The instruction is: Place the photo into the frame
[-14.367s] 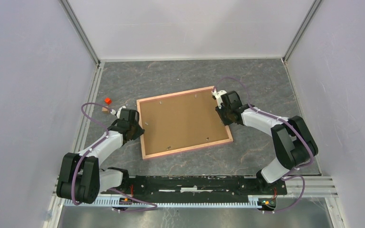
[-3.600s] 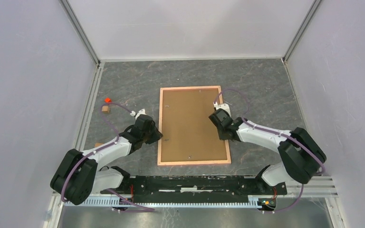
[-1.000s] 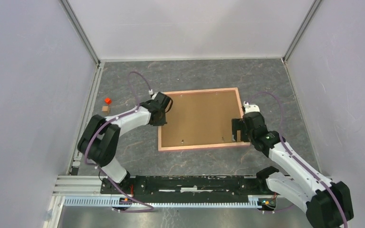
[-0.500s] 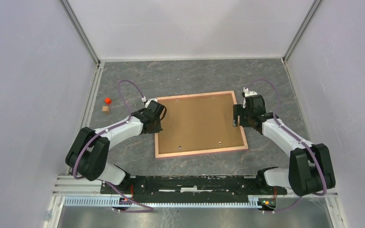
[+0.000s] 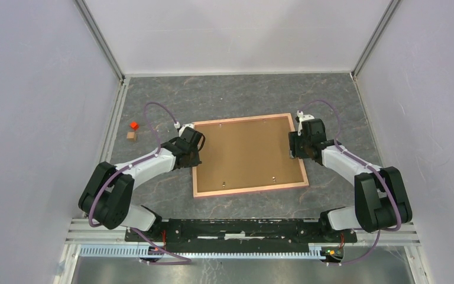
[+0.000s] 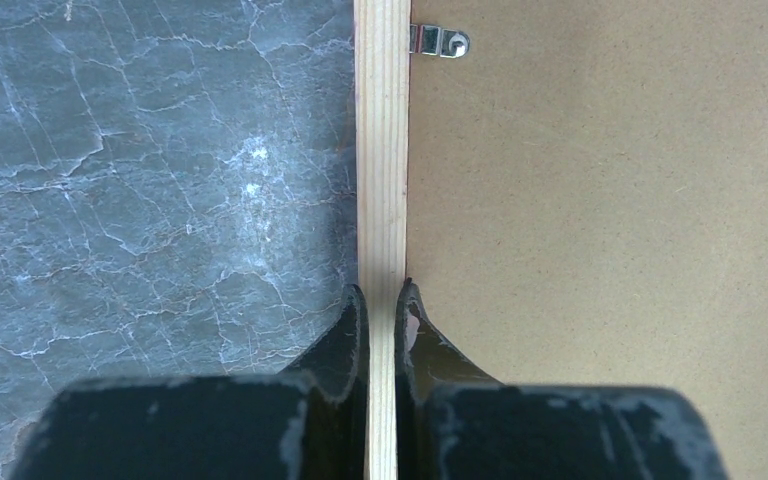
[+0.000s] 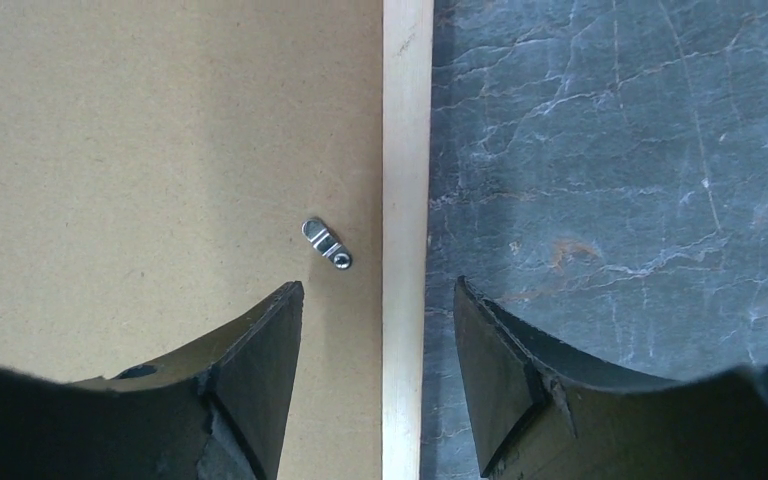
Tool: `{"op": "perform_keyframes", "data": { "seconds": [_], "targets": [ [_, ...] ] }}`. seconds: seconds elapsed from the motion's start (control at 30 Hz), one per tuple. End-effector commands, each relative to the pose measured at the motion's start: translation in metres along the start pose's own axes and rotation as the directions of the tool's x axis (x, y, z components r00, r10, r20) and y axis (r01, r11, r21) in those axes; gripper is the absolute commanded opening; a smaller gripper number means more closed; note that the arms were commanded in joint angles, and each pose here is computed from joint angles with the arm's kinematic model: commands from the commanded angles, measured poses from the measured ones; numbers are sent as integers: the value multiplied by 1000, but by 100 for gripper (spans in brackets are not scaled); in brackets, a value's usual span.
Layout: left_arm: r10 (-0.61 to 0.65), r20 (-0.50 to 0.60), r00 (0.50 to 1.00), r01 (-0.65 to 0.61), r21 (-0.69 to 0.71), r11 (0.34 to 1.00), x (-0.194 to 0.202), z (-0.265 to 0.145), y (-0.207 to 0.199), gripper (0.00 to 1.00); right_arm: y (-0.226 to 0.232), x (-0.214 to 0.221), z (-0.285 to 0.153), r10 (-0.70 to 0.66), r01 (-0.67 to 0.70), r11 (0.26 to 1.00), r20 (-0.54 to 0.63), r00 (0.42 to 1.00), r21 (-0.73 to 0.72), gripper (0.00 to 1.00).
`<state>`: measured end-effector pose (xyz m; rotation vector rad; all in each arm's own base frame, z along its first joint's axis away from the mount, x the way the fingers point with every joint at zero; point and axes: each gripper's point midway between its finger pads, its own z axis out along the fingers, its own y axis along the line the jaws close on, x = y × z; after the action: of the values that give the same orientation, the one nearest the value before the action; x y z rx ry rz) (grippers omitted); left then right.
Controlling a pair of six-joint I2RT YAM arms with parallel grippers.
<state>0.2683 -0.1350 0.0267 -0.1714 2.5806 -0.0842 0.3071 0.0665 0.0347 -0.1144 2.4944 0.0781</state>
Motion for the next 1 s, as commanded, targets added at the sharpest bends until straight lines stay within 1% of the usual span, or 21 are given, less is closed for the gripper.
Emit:
{"op": "perform_keyframes", "data": {
  "seconds": [0.0,0.13,0.33,0.37,0.43,0.5,0.6,0.7,0.8,0.83,0.87,0.93,0.97],
  "targets": [
    [-20,-144,989,26,43,999,41,3,-3,2,-4,-13,5,-17,15,1000,55,998,26,62],
    [-21,-141,990,29,50,998,40,2,-4,2,-2,-9,10,-9,9,1000,41,999,12,62],
    [-22,-134,991,29,50,998,40,0,-3,2,1,-12,15,-8,9,1000,51,999,-2,61],
    [-21,-134,991,28,49,998,40,0,-3,2,2,-12,16,-10,10,1000,51,999,-3,60],
    [-23,-135,991,30,48,998,41,0,-2,2,1,-11,17,-9,9,1000,45,999,2,54],
    [-23,-135,991,30,51,998,41,0,-3,2,-2,-8,19,-8,7,1000,36,999,19,51],
    [-27,-138,990,35,57,998,41,0,-4,2,-4,-4,21,0,0,999,24,1000,32,48],
    [-41,-143,989,53,78,996,42,0,-8,2,-3,-3,23,14,-14,1000,18,1000,26,48],
    [-54,-151,987,69,94,993,45,0,-11,2,-6,0,24,38,-38,998,0,999,51,47],
    [-57,-154,986,73,97,993,46,0,-11,2,-7,1,24,47,-47,997,-7,999,59,45],
    [-60,-156,986,76,98,992,47,0,-12,2,-7,3,24,60,-58,996,-16,998,66,36],
    [-64,-159,985,80,100,992,48,0,-12,2,-6,10,24,83,-80,994,-31,996,75,6],
    [-66,-159,985,83,103,991,48,0,-13,2,-6,14,23,97,-94,992,-38,995,85,0]
  ]
}}
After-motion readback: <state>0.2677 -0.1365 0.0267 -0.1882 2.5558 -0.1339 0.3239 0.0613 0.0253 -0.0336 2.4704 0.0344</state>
